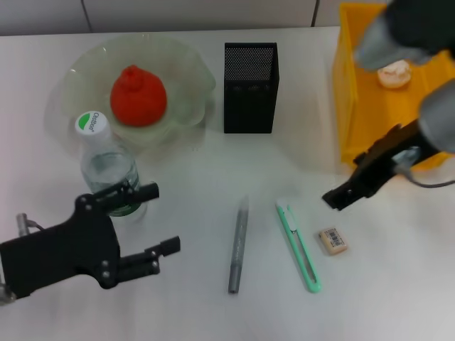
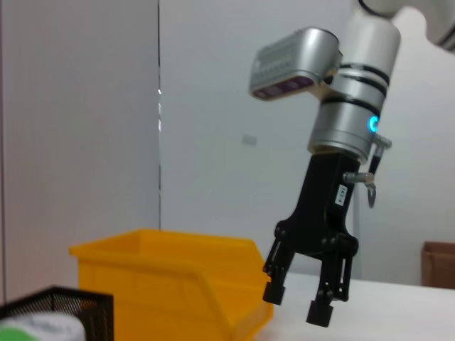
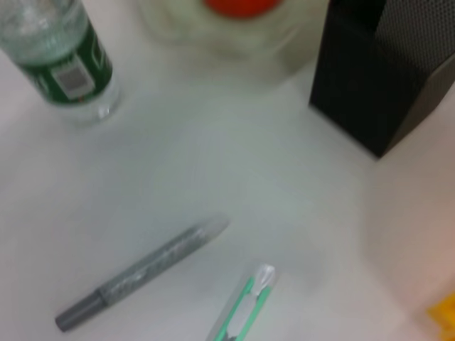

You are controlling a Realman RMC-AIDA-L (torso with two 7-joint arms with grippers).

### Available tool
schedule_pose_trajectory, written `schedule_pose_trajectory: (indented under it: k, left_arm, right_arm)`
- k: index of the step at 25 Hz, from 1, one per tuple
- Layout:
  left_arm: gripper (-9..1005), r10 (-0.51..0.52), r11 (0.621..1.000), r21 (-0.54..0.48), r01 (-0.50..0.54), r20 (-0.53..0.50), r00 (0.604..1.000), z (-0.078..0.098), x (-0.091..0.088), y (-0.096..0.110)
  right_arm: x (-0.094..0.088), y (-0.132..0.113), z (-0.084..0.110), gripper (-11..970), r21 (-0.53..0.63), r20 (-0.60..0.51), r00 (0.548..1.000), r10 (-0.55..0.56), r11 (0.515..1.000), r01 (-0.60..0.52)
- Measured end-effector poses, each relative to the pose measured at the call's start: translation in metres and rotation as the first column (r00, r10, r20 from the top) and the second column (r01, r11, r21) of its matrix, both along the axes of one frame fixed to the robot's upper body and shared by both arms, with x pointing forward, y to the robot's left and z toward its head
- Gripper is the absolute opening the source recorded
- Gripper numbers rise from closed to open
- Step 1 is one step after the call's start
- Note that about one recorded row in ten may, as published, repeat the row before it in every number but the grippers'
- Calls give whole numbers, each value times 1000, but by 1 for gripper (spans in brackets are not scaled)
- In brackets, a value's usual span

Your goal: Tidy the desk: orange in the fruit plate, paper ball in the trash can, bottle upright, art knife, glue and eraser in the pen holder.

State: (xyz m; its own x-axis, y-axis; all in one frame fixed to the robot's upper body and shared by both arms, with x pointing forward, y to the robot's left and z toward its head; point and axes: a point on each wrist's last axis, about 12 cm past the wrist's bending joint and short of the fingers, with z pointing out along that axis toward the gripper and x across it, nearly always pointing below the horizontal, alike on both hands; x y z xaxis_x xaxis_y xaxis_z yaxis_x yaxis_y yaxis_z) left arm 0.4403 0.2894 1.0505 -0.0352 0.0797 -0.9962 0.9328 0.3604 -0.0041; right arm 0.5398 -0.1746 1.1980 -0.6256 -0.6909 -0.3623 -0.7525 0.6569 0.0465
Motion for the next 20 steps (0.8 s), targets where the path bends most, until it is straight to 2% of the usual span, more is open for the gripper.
schedule_pose_trajectory:
  k: [4, 9, 20]
  left_arm:
    - [784, -2, 1000, 5, 3, -41, 999, -8, -1, -4]
    - [784, 8, 1000, 12, -7, -54, 999, -11, -1, -5]
    - [785, 5, 1000, 15, -4, -71, 997, -14, 2, -9]
  right_arm:
    - [4, 23, -19, 838, -50, -51, 998, 28, 998, -31]
    - [5, 40, -32, 835, -67, -48, 997, 55, 996, -58]
    - [7, 66, -57, 823, -98, -64, 995, 81, 991, -87]
